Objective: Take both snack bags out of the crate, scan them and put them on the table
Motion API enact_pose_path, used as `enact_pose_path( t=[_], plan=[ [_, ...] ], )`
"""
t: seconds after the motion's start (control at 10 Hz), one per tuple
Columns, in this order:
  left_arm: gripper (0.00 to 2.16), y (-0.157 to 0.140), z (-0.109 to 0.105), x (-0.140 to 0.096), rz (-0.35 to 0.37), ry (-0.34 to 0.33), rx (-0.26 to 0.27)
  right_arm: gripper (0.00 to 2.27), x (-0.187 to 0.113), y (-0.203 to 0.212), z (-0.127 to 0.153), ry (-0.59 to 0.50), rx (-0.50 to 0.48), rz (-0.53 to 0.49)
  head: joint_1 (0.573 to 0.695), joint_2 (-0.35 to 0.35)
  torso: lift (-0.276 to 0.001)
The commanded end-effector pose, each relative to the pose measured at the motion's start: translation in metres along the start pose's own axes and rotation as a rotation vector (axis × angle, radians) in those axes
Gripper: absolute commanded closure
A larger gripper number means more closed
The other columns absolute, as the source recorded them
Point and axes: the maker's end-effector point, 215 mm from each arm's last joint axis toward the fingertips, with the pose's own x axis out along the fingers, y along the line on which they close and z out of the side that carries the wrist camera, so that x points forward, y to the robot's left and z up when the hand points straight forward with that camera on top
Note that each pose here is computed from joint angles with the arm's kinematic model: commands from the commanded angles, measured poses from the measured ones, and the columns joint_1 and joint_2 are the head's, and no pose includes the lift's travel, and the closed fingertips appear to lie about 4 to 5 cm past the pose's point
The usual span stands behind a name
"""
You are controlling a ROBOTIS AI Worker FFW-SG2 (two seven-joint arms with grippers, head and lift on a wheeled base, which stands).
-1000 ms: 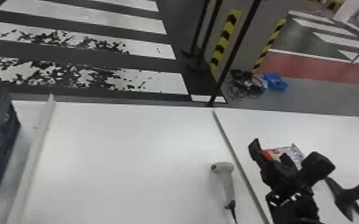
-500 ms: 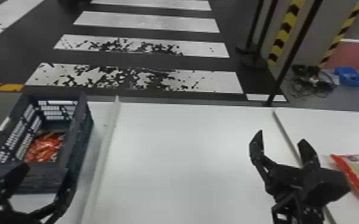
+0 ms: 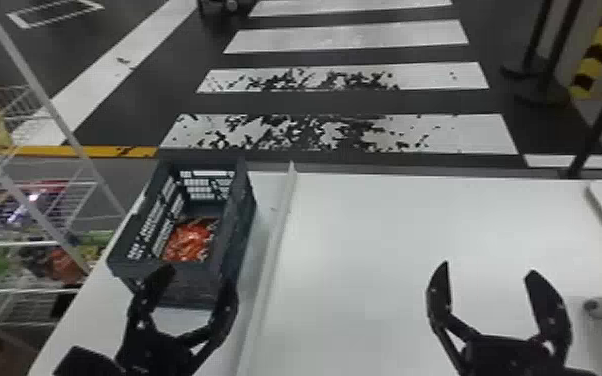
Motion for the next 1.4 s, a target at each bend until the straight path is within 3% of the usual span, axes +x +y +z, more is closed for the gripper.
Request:
enact_pose_path(
  t=[0.0,0.5,0.7,0.9,1.1,1.3],
  plan=[
    [0.14,0.002,0.004,-0.003,0.006,-0.027,-0.001,0.06,-0.008,0.011,-0.017,0.029,-0.008,0.01,0.695,0.221,-0.092],
    [0.15,0.0,0.011,-0.002,-0.01,-0.05,-0.012,0.06,-0.015,0.004,-0.04,0.066,-0.042,-0.014,0.695,0.246,-0.092],
    [0.15,-0.003,0.058,-0.002,-0.017,-0.121,-0.021,0.06,-0.016,0.002,-0.047,0.078,-0.041,-0.018,0.695,0.236,-0.092],
    [0.14,0.006,0.09,0.006,-0.011,-0.131,-0.008,0.06,-0.018,0.001,-0.053,0.093,-0.036,-0.019,0.695,0.23,-0.092],
    [0.14,0.039,0.104,0.02,0.032,-0.087,-0.032,0.07,-0.018,0.003,-0.053,0.093,-0.035,-0.017,0.695,0.237,-0.092],
    [0.13,0.088,0.133,0.027,0.106,-0.112,-0.074,0.07,-0.02,0.007,-0.055,0.097,-0.032,-0.008,0.695,0.273,-0.092]
  ],
)
